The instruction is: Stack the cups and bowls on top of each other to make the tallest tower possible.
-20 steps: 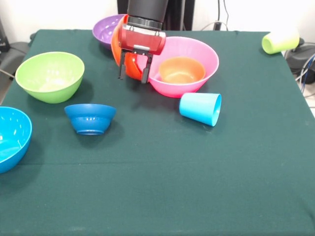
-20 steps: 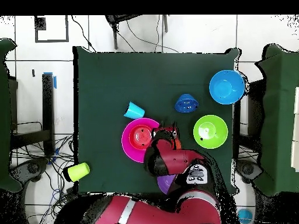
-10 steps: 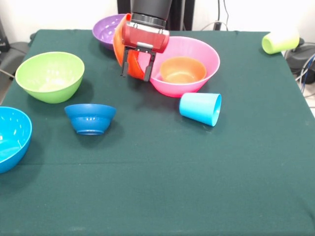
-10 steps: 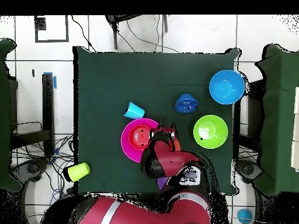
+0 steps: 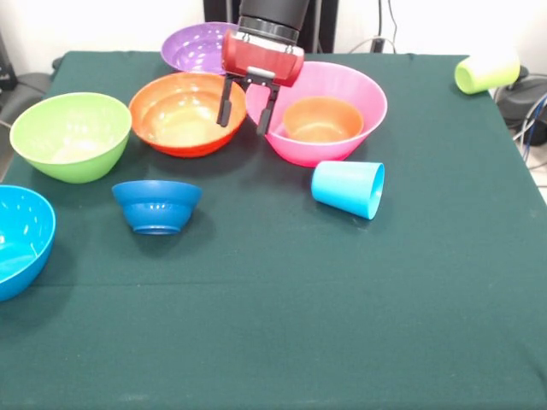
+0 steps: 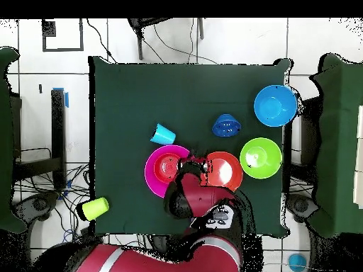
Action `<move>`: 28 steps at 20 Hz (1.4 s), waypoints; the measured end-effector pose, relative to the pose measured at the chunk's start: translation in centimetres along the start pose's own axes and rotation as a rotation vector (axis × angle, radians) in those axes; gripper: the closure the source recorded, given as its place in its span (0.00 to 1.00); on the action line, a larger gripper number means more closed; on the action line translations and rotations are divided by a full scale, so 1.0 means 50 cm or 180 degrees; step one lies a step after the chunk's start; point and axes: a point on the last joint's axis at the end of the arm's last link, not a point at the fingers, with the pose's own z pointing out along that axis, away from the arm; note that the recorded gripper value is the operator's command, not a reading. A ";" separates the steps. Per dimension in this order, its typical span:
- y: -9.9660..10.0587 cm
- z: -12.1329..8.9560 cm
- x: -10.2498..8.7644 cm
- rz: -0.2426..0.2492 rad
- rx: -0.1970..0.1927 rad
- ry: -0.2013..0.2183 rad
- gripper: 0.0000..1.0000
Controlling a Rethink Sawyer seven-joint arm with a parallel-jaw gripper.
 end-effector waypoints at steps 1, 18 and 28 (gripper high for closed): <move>0.002 -0.001 0.000 0.0004 0.0008 0.0002 0.00; 0.060 -0.025 0.041 0.0189 0.0098 0.0176 0.00; 0.060 -0.023 0.065 0.0277 0.0119 0.0250 0.00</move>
